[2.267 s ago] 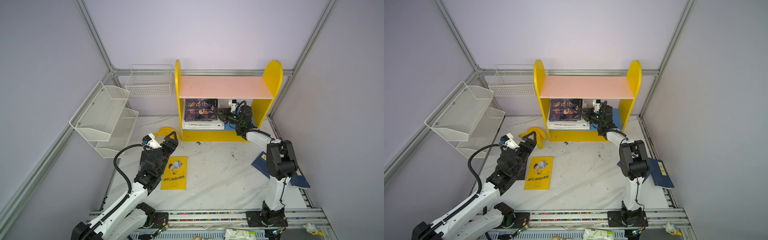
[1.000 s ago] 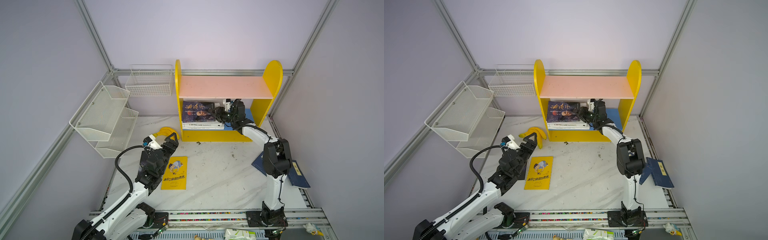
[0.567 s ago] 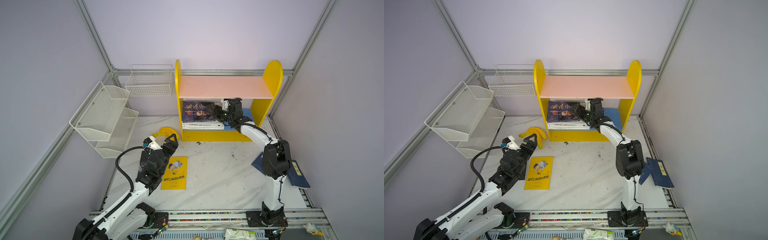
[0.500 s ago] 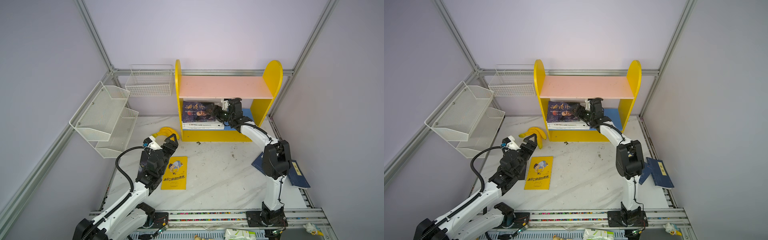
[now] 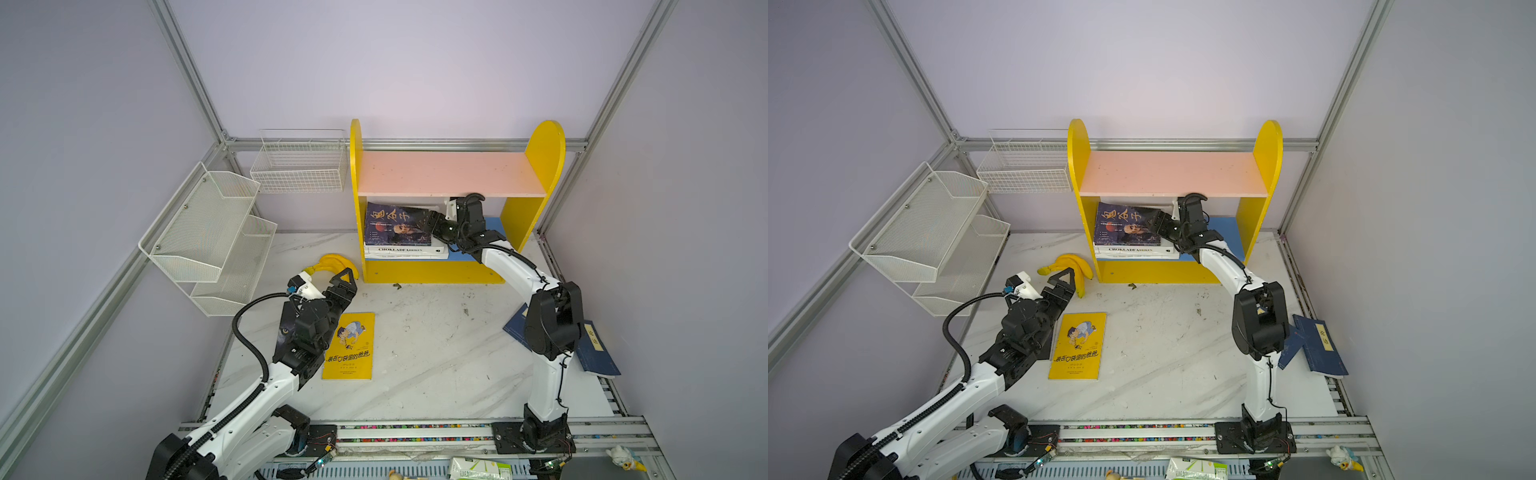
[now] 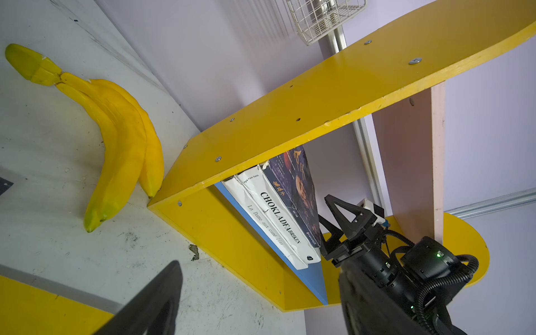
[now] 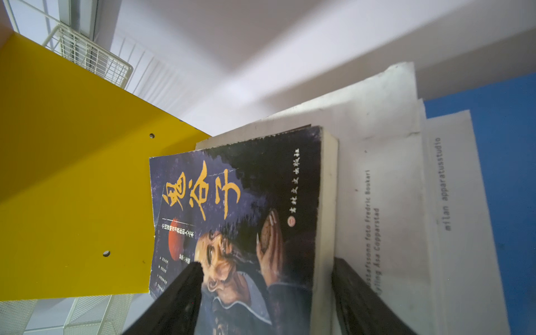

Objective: Stacking books/files
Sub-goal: Place the book on the bookshelf.

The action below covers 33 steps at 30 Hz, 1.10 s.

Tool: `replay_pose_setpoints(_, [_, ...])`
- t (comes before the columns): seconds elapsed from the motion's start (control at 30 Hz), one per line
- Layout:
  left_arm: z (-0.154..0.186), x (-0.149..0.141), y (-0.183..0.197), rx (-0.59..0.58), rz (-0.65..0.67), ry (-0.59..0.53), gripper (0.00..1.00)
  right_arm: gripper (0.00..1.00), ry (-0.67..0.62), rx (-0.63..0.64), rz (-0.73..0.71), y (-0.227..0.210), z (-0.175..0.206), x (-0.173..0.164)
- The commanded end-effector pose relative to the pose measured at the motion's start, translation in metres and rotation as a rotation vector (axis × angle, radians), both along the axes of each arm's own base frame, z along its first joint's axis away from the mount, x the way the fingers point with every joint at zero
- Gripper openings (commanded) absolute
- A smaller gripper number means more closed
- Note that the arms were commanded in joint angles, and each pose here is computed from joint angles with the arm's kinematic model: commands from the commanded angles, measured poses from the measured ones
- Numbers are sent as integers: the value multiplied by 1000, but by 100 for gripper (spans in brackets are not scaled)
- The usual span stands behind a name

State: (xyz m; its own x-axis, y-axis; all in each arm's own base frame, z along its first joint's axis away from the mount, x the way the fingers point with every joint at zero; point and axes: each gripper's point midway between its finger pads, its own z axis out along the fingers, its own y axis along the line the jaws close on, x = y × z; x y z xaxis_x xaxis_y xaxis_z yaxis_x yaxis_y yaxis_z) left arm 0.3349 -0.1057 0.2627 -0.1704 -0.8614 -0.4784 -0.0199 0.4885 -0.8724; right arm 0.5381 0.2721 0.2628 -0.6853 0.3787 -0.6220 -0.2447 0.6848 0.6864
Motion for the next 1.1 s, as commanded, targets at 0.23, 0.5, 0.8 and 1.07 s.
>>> replay_pose_setpoints(0.23, [-15,-8,17,49,55,29,92,74,-195,-65,-66,-13,76,-7])
replay_pose_setpoints(0.5, [-24,-23,46,231,111,117,100,75,-294,-108,-103,-31,114,-34])
replay_pose_setpoints(0.8, [-64,-44,65,397,53,322,100,76,-261,-195,-45,-14,89,-101])
replay_pose_setpoints(1.07, [-124,-72,71,429,7,506,100,76,-169,-169,38,18,35,-172])
